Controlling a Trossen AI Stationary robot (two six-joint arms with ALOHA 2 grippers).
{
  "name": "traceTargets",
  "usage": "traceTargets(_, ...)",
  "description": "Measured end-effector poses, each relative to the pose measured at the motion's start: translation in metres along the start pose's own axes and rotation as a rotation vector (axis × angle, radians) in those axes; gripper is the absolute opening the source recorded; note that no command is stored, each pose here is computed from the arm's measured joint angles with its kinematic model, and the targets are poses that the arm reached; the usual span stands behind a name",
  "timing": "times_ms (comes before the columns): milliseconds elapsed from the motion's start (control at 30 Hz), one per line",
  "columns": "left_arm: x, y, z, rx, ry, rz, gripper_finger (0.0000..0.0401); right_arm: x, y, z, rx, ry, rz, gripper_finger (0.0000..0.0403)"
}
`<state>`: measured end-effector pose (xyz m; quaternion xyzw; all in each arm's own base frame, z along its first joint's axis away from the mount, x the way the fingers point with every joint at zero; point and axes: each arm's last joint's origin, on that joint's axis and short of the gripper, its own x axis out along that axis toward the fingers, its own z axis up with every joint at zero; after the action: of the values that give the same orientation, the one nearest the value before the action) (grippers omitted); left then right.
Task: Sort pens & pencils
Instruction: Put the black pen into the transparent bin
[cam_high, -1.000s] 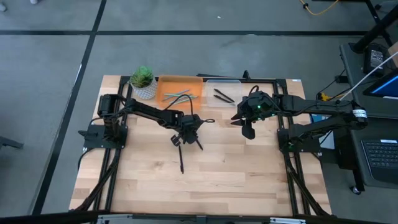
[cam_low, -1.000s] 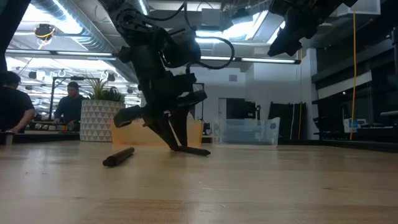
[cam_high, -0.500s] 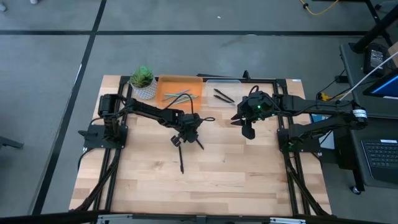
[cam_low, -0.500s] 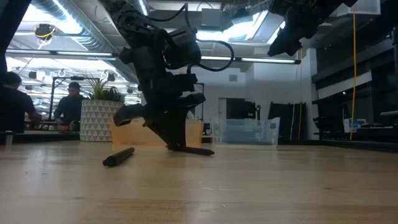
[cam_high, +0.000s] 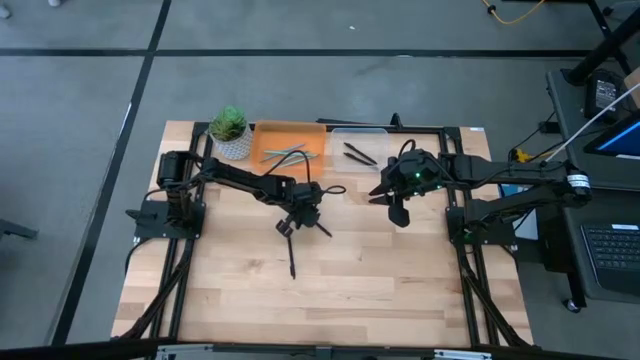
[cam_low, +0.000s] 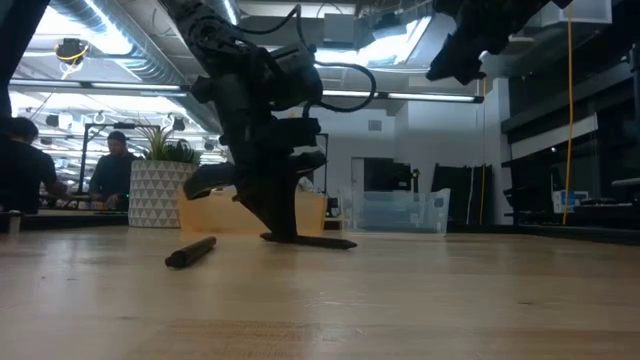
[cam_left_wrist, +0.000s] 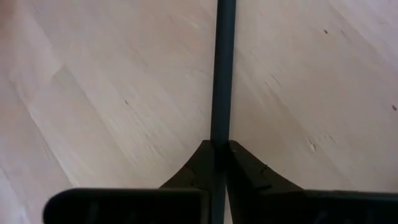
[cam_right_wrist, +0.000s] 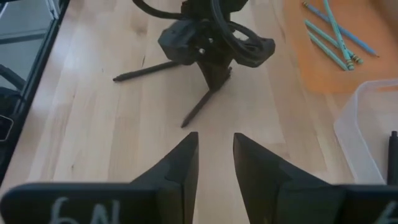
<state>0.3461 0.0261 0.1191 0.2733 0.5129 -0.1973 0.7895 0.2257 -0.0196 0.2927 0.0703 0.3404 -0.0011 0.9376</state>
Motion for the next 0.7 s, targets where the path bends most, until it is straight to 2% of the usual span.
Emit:
traceTargets(300, -0.017, 0.005, 0.009, -0.049, -0.103, 0.054, 0.0012, 0.000, 0.000, 0.001, -0.003, -0.007, 0.001, 0.0101)
traceTargets(700, -0.076, 0.021, 0.015, -0.121, -0.278, 0.166, 0.0005, 0.000, 0.001, -0.001, -0.016, 0.006, 0.002, 0.0101)
